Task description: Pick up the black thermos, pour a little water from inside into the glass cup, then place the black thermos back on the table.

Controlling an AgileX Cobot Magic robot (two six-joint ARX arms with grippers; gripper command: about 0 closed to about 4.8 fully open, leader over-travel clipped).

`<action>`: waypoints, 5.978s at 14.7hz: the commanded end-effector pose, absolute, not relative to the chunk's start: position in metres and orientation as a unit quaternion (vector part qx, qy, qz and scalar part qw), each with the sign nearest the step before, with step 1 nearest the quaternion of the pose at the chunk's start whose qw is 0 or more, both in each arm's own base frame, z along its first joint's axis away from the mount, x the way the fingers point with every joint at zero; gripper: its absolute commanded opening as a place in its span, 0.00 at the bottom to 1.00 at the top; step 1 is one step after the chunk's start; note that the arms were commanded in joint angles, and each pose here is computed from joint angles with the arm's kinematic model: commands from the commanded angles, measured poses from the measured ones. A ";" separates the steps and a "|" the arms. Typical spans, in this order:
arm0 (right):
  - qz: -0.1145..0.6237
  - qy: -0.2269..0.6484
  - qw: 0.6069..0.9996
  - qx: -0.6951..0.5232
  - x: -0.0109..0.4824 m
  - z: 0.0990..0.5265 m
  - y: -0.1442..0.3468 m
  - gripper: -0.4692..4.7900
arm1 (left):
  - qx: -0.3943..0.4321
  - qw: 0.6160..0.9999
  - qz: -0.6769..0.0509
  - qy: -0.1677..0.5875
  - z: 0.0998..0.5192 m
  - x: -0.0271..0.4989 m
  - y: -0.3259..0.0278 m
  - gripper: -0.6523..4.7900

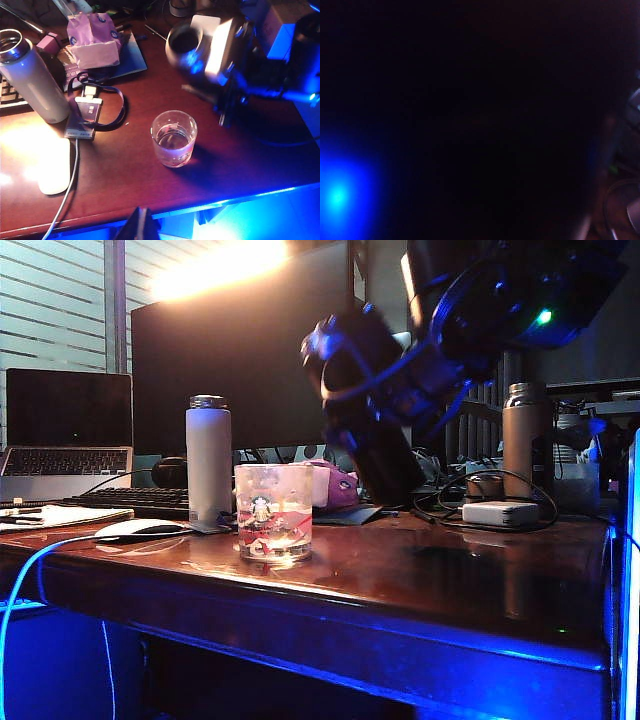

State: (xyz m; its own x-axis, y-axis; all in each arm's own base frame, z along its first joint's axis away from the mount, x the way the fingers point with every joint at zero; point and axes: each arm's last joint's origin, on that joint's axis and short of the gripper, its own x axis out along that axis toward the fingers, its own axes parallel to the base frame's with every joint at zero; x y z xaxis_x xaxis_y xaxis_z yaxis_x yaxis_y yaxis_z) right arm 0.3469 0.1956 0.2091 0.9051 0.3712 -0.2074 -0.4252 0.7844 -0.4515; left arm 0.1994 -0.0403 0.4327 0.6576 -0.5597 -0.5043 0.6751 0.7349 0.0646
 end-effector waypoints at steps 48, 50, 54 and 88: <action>0.148 0.003 0.685 -0.714 0.333 0.225 0.223 0.09 | 0.127 0.903 -0.344 0.223 0.435 0.199 -0.040 0.12; 0.146 0.000 0.679 -0.719 0.334 0.227 0.223 0.09 | 0.127 0.903 -0.344 0.223 0.435 0.199 -0.040 0.12; 0.146 -0.005 0.659 -0.738 0.334 0.227 0.223 0.09 | 0.127 0.903 -0.344 0.223 0.435 0.199 -0.040 0.12; 0.145 0.001 0.984 -0.100 0.302 0.275 0.146 0.09 | 0.127 0.903 -0.344 0.223 0.435 0.199 -0.040 0.12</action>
